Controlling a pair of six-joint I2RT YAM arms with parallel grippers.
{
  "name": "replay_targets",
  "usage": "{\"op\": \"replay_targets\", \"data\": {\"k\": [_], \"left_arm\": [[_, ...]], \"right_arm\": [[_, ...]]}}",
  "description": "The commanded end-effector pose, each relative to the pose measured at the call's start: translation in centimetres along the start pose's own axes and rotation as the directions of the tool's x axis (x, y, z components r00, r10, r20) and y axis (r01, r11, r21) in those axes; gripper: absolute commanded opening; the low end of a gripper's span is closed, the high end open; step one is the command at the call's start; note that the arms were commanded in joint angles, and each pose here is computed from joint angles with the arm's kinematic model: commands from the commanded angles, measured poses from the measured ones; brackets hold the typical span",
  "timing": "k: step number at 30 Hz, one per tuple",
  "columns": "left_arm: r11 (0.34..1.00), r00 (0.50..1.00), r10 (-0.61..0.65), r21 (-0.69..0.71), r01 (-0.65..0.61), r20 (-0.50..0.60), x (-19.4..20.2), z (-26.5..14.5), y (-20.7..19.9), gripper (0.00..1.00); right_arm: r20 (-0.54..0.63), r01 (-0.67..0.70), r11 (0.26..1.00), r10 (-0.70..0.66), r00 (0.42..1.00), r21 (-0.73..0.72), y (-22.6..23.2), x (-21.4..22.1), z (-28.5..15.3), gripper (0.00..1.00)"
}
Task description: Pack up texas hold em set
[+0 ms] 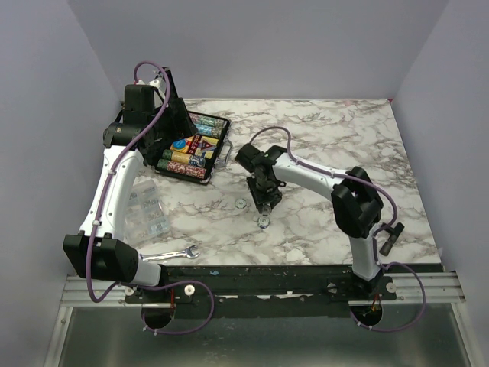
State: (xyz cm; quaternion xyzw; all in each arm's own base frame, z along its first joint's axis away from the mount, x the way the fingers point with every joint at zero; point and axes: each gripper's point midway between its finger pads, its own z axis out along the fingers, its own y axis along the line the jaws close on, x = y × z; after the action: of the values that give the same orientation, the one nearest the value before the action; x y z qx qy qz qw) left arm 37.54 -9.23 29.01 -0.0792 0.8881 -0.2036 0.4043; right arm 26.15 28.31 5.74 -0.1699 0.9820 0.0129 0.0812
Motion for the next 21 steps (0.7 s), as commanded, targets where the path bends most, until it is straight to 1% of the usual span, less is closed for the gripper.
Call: {"op": "replay_targets", "data": {"k": [1, 8, 13, 21], "left_arm": [[0.999, 1.0, 0.019, 0.033, -0.019, 0.001, 0.1, 0.0, -0.7, 0.86], [0.999, 0.999, 0.032, 0.033, -0.032, -0.001, 0.4, 0.1, -1.0, 0.86], [0.999, 0.999, 0.04, 0.031, -0.04, -0.001, 0.4, 0.0, -1.2, 0.86], [0.999, 0.999, 0.043, 0.028, -0.043, -0.001, 0.4, 0.1, -1.1, 0.86]], "right_arm": [[-0.018, -0.002, 0.999, 0.001, 1.0, -0.039, 1.5, 2.1, -0.7, 0.36], [-0.036, 0.001, 0.999, -0.003, 0.999, -0.048, 2.2, 3.4, 0.3, 0.36], [-0.01, 0.002, 1.0, -0.002, 1.0, -0.028, 2.0, 2.6, 0.5, 0.38], [-0.014, 0.009, 1.0, -0.009, 1.0, -0.013, 2.2, 2.0, 1.1, 0.41]]}}
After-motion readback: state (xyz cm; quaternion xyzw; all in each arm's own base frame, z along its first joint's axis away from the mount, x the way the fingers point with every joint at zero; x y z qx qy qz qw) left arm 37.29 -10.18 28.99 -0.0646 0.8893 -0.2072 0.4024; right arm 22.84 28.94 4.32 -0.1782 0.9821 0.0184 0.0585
